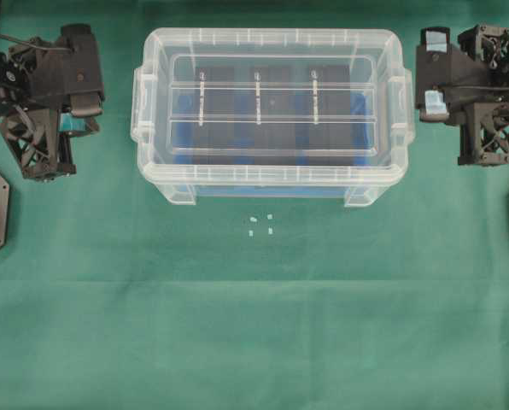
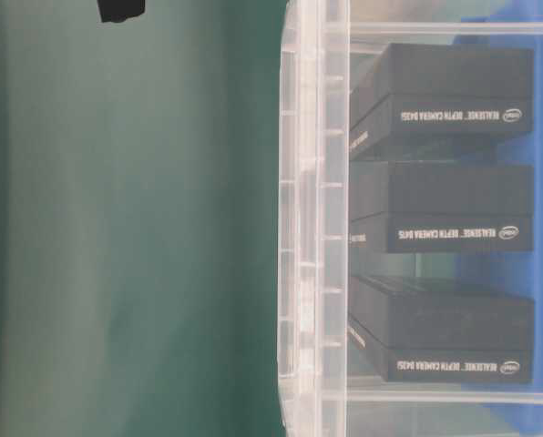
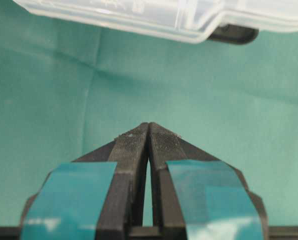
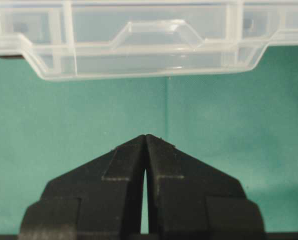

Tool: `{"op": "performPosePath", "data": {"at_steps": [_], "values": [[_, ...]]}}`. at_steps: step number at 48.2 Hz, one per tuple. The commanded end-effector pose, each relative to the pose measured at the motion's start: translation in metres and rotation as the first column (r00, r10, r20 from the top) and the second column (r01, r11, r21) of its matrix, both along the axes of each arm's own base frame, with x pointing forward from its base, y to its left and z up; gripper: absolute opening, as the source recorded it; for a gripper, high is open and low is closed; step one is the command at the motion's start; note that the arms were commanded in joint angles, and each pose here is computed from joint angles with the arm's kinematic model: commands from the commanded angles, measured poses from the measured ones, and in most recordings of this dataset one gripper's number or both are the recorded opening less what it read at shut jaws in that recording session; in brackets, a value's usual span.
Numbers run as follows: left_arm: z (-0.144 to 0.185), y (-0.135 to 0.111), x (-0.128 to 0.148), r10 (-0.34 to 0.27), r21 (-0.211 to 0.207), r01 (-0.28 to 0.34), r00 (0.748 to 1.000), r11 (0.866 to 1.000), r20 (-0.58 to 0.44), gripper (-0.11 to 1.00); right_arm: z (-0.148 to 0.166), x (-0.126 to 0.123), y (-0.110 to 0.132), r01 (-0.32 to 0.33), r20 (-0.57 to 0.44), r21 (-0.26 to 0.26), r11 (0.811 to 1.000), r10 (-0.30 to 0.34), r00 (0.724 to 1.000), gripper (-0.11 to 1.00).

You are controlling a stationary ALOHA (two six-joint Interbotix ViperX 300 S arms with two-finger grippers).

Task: Clamp the lid of the box with both arms, then lift and open it.
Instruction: 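Lower both grippers onto the lid ends and clamp the lid rim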

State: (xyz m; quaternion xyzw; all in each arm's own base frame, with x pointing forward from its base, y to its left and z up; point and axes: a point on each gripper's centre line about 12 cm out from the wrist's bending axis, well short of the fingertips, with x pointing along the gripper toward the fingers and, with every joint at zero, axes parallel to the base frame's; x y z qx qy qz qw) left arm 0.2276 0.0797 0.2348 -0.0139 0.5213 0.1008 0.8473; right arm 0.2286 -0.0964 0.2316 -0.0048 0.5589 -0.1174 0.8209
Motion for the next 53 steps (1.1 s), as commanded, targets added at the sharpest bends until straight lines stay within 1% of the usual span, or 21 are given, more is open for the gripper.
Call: {"op": "performPosePath", "data": {"at_steps": [1,18,32,40,53], "values": [[0.008,0.001,0.003,-0.004,0.011,0.004,1.000,1.000,0.019,0.01,0.005,0.001,-0.002,0.003,0.017,-0.008,1.000,-0.002,1.000,0.00],[0.007,0.004,0.007,0.004,0.007,-0.004,1.000,1.000,0.009,0.01,0.003,0.004,-0.002,0.006,0.011,-0.003,1.000,-0.006,1.000,0.00],[0.008,0.014,0.030,-0.006,0.007,0.006,1.000,1.000,-0.014,0.01,0.001,0.016,-0.006,0.003,0.007,0.001,1.000,-0.003,1.000,0.00],[0.005,0.018,0.042,-0.013,0.002,0.013,0.999,1.000,-0.037,0.01,0.002,0.021,-0.008,0.003,0.023,-0.004,1.000,-0.002,1.000,0.00],[0.004,0.024,0.059,-0.046,0.012,0.047,0.997,0.999,-0.056,0.01,0.003,0.027,-0.011,0.002,0.046,-0.009,1.000,-0.001,0.999,0.00]]}}
